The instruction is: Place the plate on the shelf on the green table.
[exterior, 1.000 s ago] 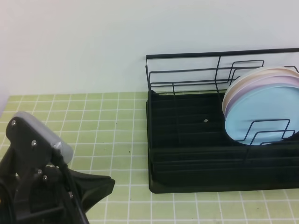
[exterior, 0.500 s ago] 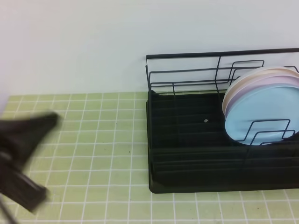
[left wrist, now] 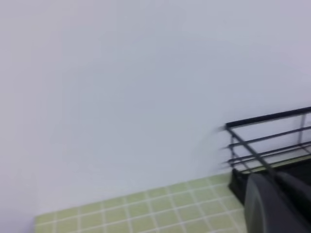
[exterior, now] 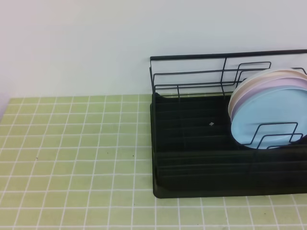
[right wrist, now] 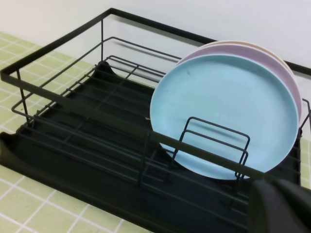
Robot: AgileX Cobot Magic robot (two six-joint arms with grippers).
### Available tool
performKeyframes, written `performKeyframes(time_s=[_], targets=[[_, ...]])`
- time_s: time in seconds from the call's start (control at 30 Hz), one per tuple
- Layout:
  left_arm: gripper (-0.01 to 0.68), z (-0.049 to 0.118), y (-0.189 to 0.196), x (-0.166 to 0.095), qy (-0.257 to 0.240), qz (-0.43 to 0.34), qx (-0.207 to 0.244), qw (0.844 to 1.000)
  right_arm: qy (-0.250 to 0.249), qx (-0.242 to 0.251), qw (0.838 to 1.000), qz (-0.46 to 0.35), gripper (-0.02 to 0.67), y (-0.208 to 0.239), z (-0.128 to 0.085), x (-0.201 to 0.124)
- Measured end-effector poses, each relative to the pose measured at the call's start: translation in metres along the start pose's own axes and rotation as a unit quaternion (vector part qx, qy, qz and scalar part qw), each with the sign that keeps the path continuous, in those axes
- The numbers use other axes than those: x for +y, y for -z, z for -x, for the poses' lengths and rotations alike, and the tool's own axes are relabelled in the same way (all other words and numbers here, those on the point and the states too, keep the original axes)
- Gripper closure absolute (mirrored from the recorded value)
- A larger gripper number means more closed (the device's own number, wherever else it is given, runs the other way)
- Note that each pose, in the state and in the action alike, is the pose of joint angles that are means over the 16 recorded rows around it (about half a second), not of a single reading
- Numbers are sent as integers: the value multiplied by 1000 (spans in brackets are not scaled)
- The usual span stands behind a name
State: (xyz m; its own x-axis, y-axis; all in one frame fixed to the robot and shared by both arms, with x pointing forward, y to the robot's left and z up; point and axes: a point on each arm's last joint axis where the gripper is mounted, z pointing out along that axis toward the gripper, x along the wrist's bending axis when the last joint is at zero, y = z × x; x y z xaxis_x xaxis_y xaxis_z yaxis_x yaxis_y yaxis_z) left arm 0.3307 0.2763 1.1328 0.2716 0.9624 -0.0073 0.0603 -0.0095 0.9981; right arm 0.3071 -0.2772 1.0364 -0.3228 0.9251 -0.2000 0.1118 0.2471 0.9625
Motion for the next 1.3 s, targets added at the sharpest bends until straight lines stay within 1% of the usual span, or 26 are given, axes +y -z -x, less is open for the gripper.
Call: performKeyframes(time_s=[0.17, 0.3, 0.47, 0.6, 0.7, 0.83, 0.97, 1.1, 1.3], targets=[[675, -3, 5, -9, 20, -9, 25, 999, 0, 0, 1000, 0, 651, 0, 0, 0], [675, -6, 8, -27, 42, -35, 47, 997, 0, 0, 1000, 0, 651, 0, 0, 0], [675, -11, 14, -62, 73, -58, 90, 992, 0, 0, 1000, 0, 651, 0, 0, 0], [675, -15, 21, -95, 92, -53, 127, 986, 0, 0, 1000, 0, 651, 0, 0, 0], [675, -17, 26, -119, 105, -43, 144, 983, 0, 0, 1000, 0, 651, 0, 0, 0], [675, -17, 30, -145, 118, -31, 153, 981, 0, 0, 1000, 0, 651, 0, 0, 0], [675, -16, 32, -163, 130, -31, 155, 979, 0, 0, 1000, 0, 651, 0, 0, 0], [675, -15, 33, -173, 144, -46, 155, 976, 0, 0, 1000, 0, 651, 0, 0, 0], [675, -15, 33, -177, 150, -62, 155, 974, 0, 0, 1000, 0, 651, 0, 0, 0]])
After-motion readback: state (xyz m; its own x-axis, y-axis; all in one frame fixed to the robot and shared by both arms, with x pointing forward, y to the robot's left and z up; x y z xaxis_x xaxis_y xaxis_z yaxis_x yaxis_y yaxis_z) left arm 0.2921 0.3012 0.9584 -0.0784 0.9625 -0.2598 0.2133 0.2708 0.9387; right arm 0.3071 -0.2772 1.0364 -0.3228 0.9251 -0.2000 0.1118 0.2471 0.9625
